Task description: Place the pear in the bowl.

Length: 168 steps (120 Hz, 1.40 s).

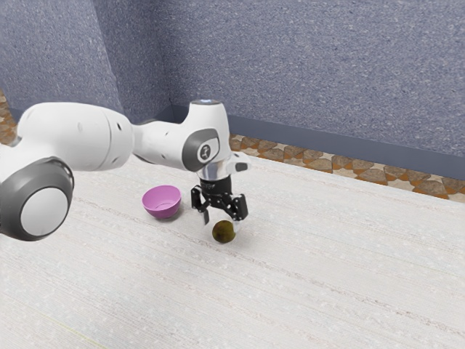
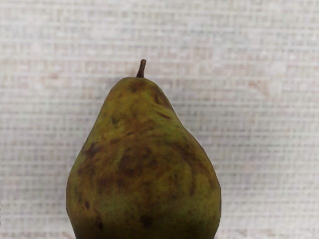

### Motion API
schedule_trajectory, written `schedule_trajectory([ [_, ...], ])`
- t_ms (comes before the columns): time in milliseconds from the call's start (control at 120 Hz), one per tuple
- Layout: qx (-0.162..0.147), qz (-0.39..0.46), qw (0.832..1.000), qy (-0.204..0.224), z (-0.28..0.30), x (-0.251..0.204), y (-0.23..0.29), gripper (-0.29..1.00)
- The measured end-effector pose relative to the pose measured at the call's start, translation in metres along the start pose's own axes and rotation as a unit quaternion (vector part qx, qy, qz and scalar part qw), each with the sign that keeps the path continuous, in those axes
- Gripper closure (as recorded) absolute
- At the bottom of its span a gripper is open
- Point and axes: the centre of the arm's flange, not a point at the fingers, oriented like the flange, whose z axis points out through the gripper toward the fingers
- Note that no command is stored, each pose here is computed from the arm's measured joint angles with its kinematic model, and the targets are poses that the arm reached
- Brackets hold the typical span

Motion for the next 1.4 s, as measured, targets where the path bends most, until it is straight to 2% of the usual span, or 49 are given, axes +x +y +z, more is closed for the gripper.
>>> schedule_trajectory([
  [650, -0.002, 0.044, 0.999, -0.015, 0.039, 0.018, -0.005, 0.01],
  [1033, -0.002, 0.056, 0.998, -0.015, 0.039, 0.019, -0.005, 0.26],
  [1400, 0.003, 0.063, 0.998, -0.008, 0.024, 0.018, -0.004, 0.39],
])
